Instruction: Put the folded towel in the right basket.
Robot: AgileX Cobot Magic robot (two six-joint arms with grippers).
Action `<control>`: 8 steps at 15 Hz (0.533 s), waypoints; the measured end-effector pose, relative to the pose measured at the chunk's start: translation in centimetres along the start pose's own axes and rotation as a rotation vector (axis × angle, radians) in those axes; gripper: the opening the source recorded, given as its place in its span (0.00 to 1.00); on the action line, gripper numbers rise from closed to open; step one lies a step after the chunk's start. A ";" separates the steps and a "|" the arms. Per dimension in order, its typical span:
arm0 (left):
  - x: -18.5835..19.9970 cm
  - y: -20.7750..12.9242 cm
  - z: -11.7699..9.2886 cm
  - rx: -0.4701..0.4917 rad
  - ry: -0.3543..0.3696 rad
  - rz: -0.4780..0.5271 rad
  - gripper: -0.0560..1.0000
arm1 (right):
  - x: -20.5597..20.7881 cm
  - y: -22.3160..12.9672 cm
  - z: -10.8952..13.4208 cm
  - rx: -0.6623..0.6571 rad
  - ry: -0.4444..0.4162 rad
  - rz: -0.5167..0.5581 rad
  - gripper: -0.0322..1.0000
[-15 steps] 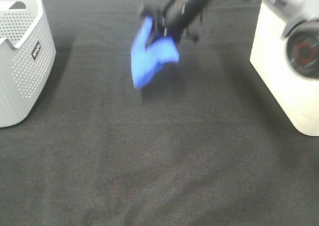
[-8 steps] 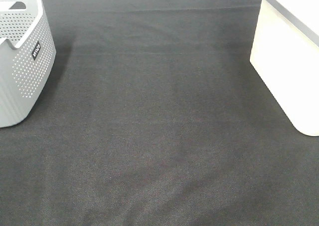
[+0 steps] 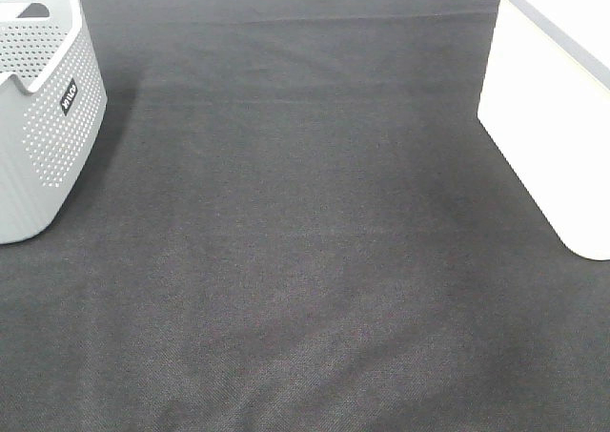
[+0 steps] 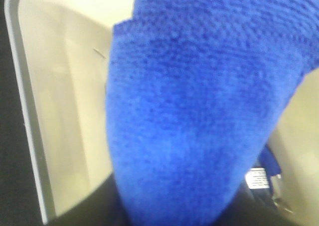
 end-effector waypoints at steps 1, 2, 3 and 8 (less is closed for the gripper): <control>0.0 0.0 0.0 0.000 0.000 0.000 0.98 | -1.1 -0.1 0.2 0.007 0.014 0.017 0.60; 0.0 0.0 0.0 -0.001 0.001 0.000 0.98 | -2.1 -0.3 0.6 0.023 0.024 0.037 0.81; 0.0 0.0 0.0 -0.001 0.001 0.000 0.98 | -2.7 -0.3 1.1 0.043 0.034 0.048 0.90; 0.0 0.0 0.0 -0.001 0.001 0.000 0.98 | -1.7 0.8 8.5 0.185 0.072 0.023 0.97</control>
Point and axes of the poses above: a point on each arm's last joint axis where the gripper is mounted, x pointing back along that axis away from the gripper, z along the wrist's bending axis when the last joint is at zero, y = z × x, the point moved 6 cm from there along -x, pointing out along that axis toward the gripper, and after that the axes turned 14 degrees about x, right-handed, at the moved point
